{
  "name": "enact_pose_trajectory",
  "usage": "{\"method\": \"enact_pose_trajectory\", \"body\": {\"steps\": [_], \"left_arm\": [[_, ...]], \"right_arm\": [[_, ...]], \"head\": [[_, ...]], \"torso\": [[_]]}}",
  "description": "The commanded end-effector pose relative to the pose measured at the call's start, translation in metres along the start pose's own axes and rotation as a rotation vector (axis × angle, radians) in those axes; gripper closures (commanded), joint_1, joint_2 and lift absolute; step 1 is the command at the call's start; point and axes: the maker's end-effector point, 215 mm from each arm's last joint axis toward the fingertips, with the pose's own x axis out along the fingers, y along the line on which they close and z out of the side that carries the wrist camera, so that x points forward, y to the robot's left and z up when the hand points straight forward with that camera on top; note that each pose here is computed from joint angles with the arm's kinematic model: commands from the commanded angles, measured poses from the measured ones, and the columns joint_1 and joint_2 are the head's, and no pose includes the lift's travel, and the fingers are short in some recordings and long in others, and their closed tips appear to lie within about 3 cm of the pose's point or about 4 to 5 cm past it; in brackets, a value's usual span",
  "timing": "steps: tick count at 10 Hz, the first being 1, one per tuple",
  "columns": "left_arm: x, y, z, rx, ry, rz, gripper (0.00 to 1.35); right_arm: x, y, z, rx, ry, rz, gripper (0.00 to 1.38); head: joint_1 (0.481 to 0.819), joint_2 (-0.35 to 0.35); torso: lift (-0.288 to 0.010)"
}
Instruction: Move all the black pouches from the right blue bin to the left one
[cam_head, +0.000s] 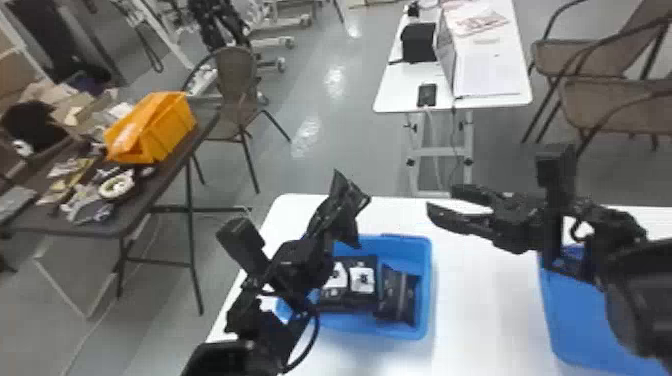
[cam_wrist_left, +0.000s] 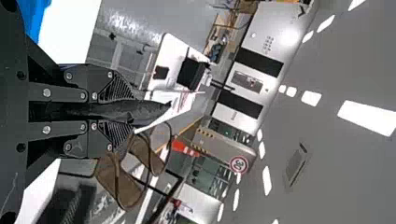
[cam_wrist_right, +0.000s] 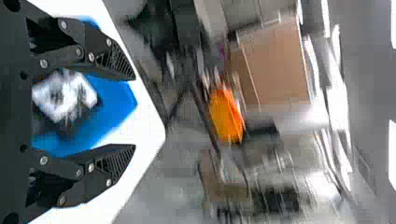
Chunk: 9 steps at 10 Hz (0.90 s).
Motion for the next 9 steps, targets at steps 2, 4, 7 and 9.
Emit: {"method": "enact_pose_trajectory", "body": {"steps": [2,4,7,9], "left_arm": [[-0.014,0.026,-0.004,0.138,0.011,0.073,1.22],[-0.030,0.057,-0.032,0.368,0.107,0.141,1.22],[-0.018,0.046,-0.092,0.488,0.197,0.092,1.22],[-0.015,0.046,-0.105,0.475,0.211,0.083,1.17]], "right_arm": [[-0.110,-0.069,-0.004,0.004,-0.085,-0.390,0.28],[-0.143,-0.079,-0.015,0.021,-0.081,-0.471,0.29],[-0.149,-0.080,-0.025,0.041,-0.068,-0.480,0.29],[-0.148,-0.082,-0.026,0.039,-0.063,-0.479,0.29]], "head": [[0.695,0.215],[0.695,0.145],[0.695,0.127],[0.695,0.094]], "torso": [[0.010],[0.010],[0.010],[0.010]]}}
